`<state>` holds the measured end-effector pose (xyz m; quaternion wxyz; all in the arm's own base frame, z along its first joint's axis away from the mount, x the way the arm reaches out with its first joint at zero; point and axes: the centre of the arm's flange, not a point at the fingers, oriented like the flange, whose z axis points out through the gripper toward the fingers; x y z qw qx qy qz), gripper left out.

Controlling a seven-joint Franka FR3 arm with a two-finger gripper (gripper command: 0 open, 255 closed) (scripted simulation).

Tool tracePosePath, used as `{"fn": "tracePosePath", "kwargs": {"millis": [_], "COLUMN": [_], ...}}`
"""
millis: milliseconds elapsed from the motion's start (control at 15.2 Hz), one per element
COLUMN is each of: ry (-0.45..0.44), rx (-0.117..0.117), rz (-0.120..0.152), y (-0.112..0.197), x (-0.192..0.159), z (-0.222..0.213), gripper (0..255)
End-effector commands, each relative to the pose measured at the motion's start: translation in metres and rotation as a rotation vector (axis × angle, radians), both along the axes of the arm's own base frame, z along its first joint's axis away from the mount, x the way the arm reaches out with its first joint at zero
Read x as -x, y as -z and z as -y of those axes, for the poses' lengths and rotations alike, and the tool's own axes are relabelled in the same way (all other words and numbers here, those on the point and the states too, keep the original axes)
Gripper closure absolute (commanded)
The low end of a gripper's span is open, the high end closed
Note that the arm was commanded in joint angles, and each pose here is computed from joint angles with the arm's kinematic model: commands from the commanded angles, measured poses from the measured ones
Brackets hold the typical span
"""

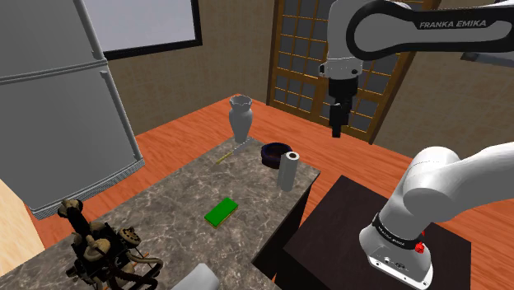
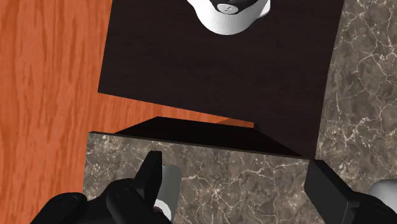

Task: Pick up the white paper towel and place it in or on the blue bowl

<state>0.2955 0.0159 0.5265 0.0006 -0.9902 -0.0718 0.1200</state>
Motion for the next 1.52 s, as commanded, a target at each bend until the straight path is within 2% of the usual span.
{"fn": "tracePosePath", "kwargs": {"millis": [0,1452], "ry": [0.0,0.026], "rx": [0.0,0.004], "rz": [0.0,0.235], "y": [0.0,0.229], "x": [0.0,-0.12], "z": [0.0,0.071], "gripper": [0,0]}}
